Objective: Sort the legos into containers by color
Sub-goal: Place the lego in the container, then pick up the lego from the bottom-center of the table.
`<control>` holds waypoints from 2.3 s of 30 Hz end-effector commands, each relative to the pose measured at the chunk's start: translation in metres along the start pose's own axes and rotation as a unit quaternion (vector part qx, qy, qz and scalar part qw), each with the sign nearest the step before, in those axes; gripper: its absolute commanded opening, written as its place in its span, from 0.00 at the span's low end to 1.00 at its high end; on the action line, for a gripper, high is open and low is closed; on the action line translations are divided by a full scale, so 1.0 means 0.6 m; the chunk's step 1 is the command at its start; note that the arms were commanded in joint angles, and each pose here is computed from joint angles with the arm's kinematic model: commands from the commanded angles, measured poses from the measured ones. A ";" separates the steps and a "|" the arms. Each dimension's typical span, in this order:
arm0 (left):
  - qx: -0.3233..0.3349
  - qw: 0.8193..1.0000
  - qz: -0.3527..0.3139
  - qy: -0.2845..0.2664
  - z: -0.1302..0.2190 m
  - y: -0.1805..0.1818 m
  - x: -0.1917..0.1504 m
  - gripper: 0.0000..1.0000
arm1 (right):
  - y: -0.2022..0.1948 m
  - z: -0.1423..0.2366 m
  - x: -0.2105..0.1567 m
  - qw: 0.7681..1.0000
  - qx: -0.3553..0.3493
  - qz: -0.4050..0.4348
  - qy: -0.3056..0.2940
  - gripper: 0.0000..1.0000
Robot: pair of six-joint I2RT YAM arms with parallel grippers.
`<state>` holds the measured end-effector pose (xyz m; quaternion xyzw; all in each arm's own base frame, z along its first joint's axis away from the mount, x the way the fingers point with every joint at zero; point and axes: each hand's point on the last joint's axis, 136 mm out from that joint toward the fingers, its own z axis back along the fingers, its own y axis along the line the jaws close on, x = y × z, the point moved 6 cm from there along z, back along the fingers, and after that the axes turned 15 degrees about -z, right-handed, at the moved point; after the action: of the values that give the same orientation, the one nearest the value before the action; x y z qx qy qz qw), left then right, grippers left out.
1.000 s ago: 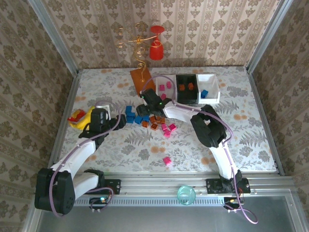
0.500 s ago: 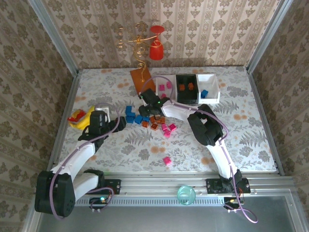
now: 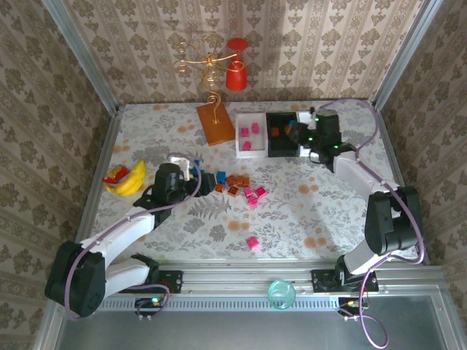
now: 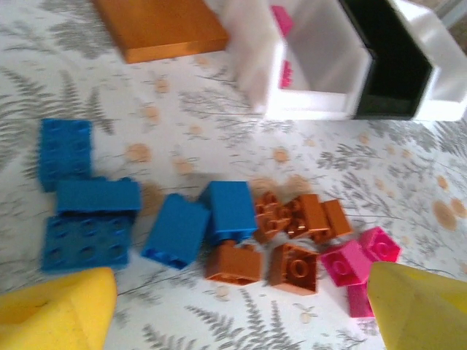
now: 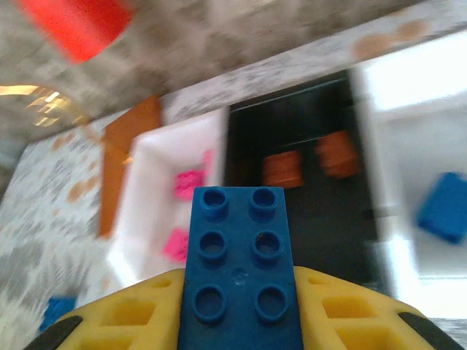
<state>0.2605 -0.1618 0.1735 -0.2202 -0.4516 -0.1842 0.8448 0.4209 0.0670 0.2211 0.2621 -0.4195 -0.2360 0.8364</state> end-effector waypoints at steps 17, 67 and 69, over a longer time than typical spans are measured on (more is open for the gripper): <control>-0.029 0.999 -0.033 0.004 -0.019 -0.065 0.002 0.92 | -0.070 -0.065 0.111 0.995 -0.038 -0.068 -0.054 0.63; -0.006 0.999 -0.007 0.045 0.006 0.018 -0.062 0.92 | 0.000 0.173 -0.592 0.859 -0.087 0.342 0.370 0.51; -0.008 0.999 -0.005 0.046 0.005 0.017 -0.063 0.92 | 0.004 0.173 -0.587 0.862 -0.084 0.346 0.361 0.42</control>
<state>0.2449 -0.1477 0.1456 -0.2063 -0.4210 -0.2110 0.8577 0.1446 0.2504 0.0723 0.0862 -0.1230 0.1387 0.9789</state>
